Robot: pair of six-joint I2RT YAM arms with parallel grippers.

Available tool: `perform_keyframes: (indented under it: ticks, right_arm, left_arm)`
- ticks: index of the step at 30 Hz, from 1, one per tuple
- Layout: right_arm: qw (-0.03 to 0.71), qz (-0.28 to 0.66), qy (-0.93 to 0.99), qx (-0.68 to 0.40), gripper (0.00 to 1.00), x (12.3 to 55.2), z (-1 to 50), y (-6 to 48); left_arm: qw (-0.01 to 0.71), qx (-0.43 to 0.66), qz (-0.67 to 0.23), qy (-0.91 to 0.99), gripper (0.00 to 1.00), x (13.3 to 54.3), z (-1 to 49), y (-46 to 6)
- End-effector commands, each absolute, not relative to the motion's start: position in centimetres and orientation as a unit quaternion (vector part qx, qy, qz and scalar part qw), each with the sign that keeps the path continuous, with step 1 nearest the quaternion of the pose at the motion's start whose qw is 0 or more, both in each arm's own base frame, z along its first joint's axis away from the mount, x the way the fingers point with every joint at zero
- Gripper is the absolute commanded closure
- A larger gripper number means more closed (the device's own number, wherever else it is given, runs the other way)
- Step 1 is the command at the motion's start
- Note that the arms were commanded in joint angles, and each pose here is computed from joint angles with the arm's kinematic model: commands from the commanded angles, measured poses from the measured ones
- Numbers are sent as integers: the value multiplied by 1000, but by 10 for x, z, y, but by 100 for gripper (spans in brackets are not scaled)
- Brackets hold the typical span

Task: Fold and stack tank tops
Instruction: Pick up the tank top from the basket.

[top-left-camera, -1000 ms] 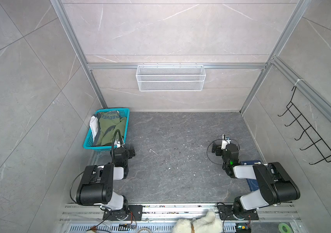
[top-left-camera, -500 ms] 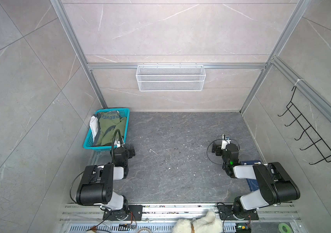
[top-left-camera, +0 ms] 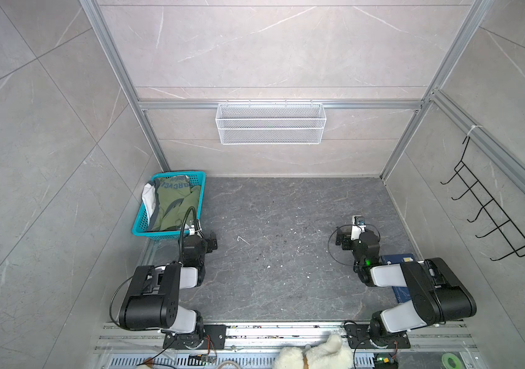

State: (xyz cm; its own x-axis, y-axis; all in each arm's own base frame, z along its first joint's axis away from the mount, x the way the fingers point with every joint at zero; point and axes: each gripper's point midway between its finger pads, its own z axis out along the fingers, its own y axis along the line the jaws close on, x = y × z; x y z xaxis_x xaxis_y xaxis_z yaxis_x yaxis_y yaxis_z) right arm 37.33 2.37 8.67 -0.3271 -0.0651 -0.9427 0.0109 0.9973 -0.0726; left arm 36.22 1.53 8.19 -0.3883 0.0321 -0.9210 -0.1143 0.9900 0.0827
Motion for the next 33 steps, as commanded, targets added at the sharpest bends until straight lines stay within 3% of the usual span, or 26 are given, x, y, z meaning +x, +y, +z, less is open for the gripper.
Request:
perform_keyframes:
  ticks: [1,7,16,20,26,33]
  right_arm:
    - [613,-23,789,-36,1,372,107,33]
    - [630,-34,775,-33,1,359,132,34]
    - [644,73,761,-28,1,323,230,61]
    - [620,105,776,46,1,305,274,50]
    - [586,67,785,189,0,275,300,5]
    - [567,124,807,110,0,265,308,36]
  left_arm:
    - [594,8,83,800,0,365,117,2]
    - [608,29,85,788,0,349,164,-23]
    - [595,-118,-85,790,0,324,235,-40]
    - [548,-169,-119,811,0,313,257,-40]
    - [537,-181,-169,807,0,315,290,-48]
    - [452,-248,-35,856,0,352,273,2]
